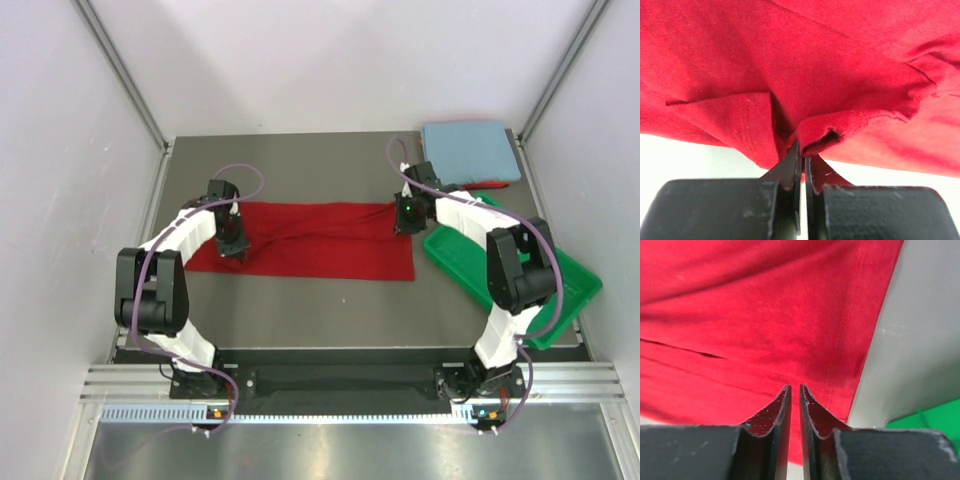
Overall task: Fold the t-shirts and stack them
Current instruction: Fold the tshirt
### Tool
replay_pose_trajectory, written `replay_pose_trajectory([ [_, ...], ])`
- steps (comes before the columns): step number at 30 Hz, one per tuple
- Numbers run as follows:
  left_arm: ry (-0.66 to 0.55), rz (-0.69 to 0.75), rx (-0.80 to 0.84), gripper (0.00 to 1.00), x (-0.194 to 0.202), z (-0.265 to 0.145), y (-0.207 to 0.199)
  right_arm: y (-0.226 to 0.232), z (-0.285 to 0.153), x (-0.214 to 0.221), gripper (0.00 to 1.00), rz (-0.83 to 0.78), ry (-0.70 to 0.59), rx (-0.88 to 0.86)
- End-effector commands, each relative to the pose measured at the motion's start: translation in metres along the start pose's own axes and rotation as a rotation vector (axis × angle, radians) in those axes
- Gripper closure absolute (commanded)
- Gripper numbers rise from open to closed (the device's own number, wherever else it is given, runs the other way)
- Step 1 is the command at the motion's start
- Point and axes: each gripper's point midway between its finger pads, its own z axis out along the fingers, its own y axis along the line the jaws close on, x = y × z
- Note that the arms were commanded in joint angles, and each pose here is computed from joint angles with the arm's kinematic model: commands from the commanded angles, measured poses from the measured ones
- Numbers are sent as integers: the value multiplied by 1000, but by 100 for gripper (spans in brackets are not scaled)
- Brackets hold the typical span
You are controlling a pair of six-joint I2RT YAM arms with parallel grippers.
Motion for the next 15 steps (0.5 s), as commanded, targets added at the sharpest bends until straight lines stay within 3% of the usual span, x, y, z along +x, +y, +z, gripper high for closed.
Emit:
replay_pose_trajectory([
  [1, -1, 21, -54, 100, 1, 0, 9, -13, 15, 9, 88, -1, 6, 78],
  [8, -67, -8, -115, 100, -19, -11, 16, -38, 25, 24, 100, -33, 28, 187],
  [15, -116, -23, -175, 100, -43, -24, 21, -44, 18, 19, 100, -48, 2, 225],
])
